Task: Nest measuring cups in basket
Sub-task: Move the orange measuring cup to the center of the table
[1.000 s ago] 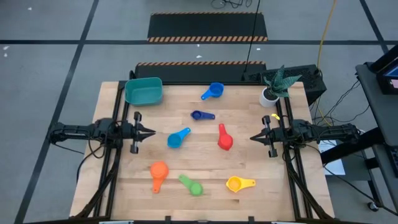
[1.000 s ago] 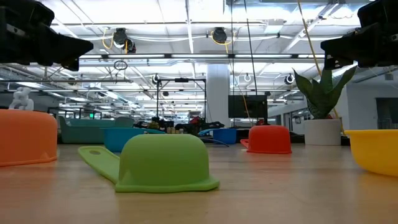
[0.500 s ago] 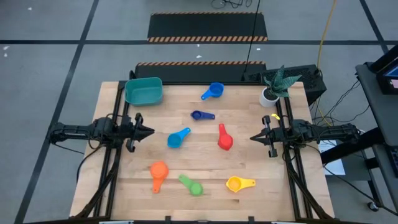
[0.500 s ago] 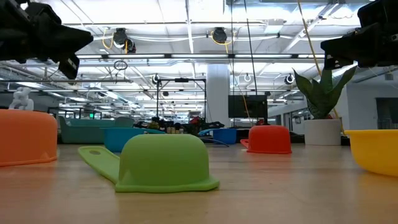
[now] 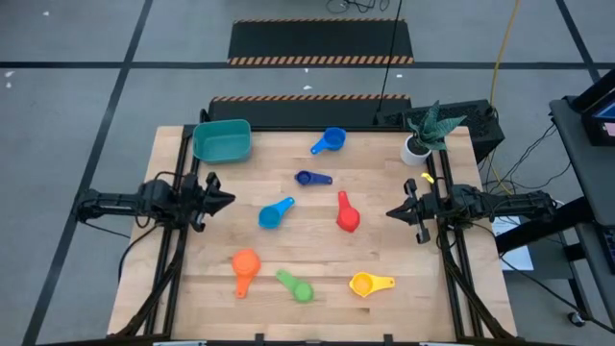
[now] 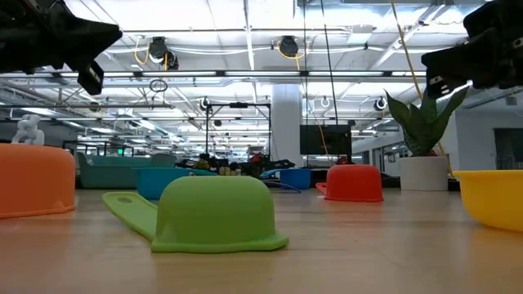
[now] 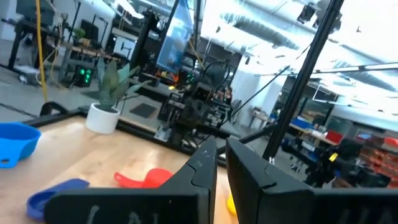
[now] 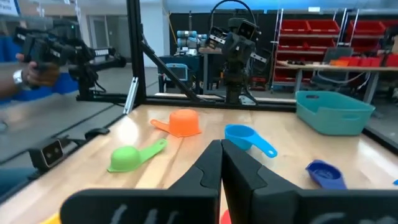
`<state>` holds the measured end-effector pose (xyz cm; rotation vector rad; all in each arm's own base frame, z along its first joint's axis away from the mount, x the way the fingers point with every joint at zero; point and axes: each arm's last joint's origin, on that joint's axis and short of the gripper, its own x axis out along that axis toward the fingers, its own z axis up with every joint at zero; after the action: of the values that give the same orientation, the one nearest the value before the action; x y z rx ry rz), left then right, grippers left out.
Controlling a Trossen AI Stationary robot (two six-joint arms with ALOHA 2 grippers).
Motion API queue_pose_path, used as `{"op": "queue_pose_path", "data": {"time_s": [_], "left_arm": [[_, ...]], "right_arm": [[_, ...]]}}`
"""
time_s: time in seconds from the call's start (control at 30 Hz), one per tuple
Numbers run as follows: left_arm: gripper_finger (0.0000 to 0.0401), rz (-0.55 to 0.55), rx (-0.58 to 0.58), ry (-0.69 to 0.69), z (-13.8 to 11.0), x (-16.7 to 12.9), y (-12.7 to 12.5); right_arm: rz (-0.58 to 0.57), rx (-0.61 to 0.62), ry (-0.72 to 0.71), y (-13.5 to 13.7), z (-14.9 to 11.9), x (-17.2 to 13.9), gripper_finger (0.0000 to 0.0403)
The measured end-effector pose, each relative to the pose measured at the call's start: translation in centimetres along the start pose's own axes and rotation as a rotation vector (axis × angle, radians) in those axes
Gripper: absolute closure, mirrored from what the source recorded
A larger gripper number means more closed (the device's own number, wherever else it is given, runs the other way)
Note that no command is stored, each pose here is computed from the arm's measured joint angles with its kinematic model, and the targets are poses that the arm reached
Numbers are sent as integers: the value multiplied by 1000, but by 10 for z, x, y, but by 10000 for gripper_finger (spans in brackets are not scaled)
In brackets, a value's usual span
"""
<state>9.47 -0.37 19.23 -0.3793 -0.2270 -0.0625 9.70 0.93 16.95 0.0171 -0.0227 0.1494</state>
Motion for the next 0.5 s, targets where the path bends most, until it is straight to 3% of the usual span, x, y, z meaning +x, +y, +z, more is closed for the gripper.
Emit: {"op": "queue_pose_path", "data": {"time_s": [0.17,0.33,0.5], "left_arm": [[364,4,-18,20,24,2,-10],[364,30,52,133,61,14,-26],[364,33,130,296,93,44,-45]], "right_arm": [[0,124,0,0,0,0,403],[-9,277,-2,0,0,0,403],[-139,360,-29,-4,0,0,403]]}}
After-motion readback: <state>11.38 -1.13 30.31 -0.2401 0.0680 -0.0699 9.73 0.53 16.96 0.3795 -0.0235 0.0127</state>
